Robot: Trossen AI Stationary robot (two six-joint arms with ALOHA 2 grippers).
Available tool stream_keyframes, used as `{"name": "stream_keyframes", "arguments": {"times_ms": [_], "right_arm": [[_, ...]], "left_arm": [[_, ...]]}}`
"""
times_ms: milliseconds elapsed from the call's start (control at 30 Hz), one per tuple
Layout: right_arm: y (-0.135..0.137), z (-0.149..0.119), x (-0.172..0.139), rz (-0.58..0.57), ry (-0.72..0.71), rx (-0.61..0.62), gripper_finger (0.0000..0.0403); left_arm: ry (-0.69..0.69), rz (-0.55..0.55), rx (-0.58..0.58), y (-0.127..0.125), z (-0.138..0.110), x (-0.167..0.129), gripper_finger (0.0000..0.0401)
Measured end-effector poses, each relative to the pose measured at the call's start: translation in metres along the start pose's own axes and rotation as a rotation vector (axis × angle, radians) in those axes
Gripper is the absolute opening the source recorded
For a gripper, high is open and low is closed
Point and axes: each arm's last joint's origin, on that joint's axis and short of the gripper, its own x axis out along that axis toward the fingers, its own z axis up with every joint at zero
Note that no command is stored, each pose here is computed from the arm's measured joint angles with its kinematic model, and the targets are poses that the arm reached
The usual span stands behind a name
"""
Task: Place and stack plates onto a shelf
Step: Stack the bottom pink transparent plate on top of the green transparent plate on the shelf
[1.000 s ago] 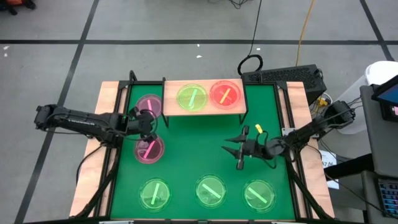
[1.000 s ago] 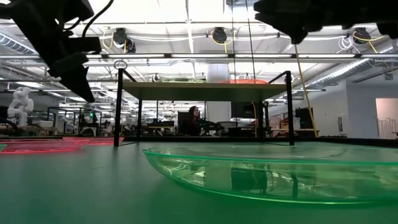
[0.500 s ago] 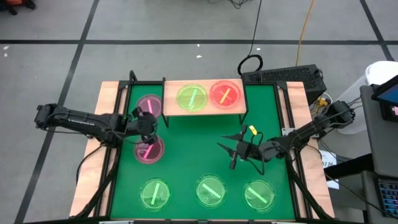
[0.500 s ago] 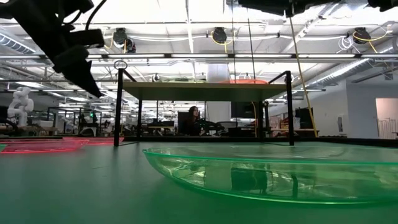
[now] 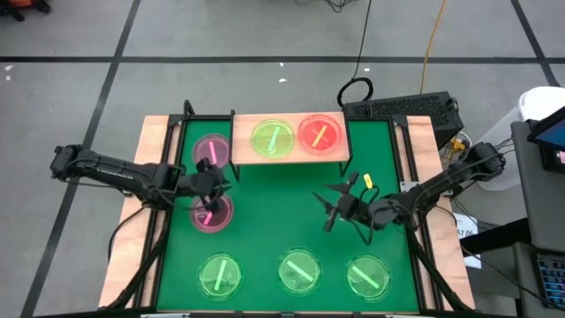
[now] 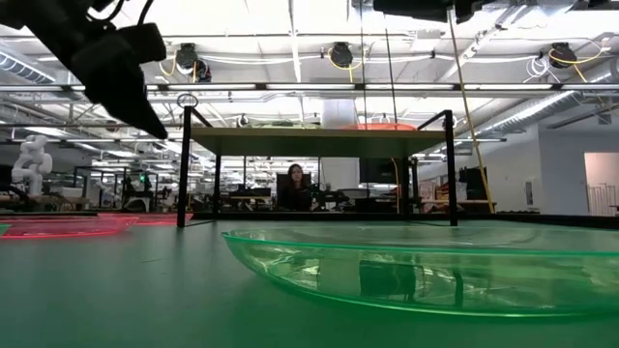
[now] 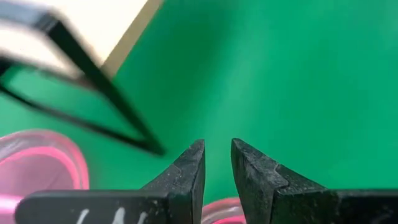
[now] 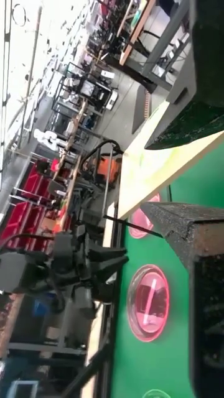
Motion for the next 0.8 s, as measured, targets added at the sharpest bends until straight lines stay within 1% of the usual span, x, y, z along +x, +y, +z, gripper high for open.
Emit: {"name": "stream_keyframes", "arguments": {"times_ms": [133,200,333,433,600,800], "right_arm": [[0.000,0.006,0.006,0.005,0.063,-0.034,0.0128],[0.000,0.010,0.009,0.012,0.086,-0.028,0.0128],[-0.001,0.013,0.016,0.086,0.108,0.007,0.0128],[-0.005,0.014,0.027,0.093,0.115,0.033,0.0128],[-0.008,0.014,0.043,0.103,0.136,0.028,0.0128],[-0.008,0.011,0.045,0.100,0.151,0.016,0.0128]], "left_arm": [[-0.090,-0.052,0.048,-0.007,0.008,-0.002,0.0086],[-0.139,-0.070,0.072,-0.009,0.013,-0.003,0.0086],[-0.228,-0.097,0.101,-0.013,0.021,-0.005,0.0086],[-0.281,-0.113,0.125,-0.016,0.025,-0.007,0.0086],[-0.328,-0.125,0.158,-0.019,0.029,-0.009,0.0086],[-0.361,-0.117,0.198,-0.019,0.032,-0.010,0.0086]]}}
